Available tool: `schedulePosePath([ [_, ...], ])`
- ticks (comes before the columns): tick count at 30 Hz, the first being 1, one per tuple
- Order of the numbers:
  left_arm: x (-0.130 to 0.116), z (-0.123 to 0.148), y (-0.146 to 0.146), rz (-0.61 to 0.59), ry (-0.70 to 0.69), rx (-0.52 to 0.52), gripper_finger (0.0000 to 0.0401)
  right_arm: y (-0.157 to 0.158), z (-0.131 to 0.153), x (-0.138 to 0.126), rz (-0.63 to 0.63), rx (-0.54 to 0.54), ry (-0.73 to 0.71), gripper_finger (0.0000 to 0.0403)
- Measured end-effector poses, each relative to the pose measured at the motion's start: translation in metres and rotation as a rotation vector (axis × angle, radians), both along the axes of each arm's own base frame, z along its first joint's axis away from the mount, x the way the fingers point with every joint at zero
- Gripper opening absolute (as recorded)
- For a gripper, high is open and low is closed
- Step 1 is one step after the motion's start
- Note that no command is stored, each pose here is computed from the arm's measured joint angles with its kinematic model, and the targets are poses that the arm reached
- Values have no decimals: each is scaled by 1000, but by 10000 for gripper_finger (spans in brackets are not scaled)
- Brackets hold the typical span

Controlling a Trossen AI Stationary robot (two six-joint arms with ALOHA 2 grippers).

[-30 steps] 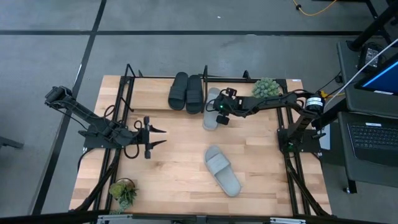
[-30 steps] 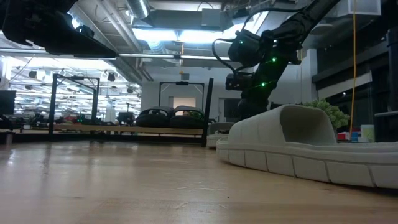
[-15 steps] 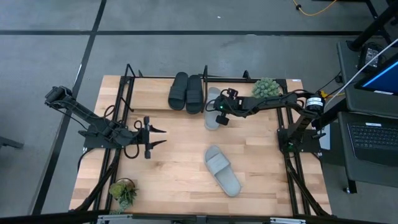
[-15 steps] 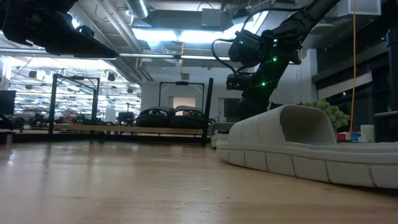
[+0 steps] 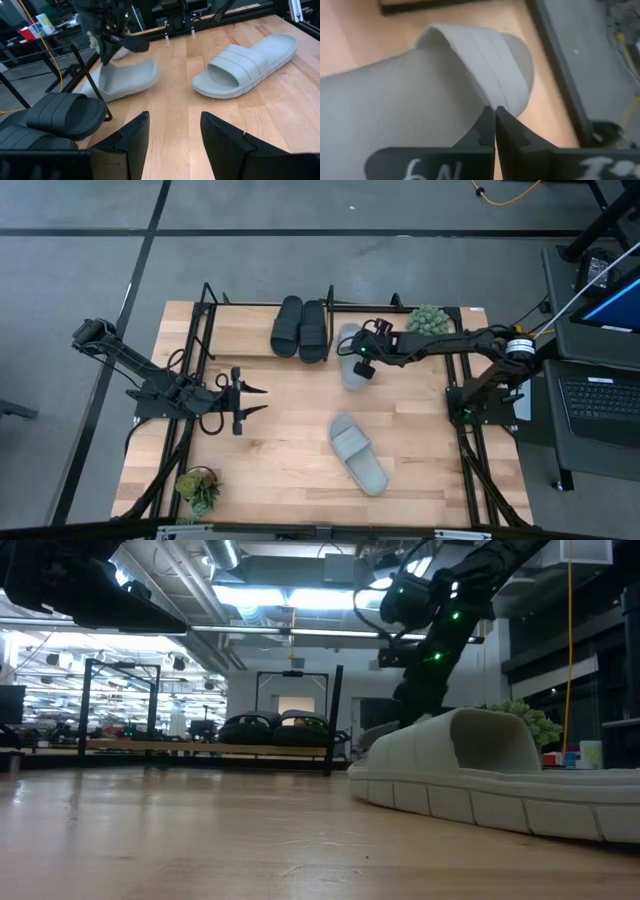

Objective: Pick and place slides into the shelf
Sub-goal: Put the top gray slides on the shelf

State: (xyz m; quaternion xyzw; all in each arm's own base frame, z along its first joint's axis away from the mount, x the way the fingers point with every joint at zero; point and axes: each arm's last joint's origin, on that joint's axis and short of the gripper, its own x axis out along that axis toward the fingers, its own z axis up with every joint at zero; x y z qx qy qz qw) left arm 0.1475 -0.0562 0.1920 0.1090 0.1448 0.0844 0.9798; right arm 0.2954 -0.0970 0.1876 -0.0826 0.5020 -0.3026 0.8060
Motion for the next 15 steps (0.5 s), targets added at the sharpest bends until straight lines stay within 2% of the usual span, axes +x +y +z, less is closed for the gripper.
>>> schedulePosePath([
  [6, 0, 1, 0, 0, -7, -4, 169, 3, 25, -14, -36, -35, -41, 1],
  [15, 1, 3, 0, 0, -27, -13, 169, 15, 73, -35, -66, -156, -197, 0],
])
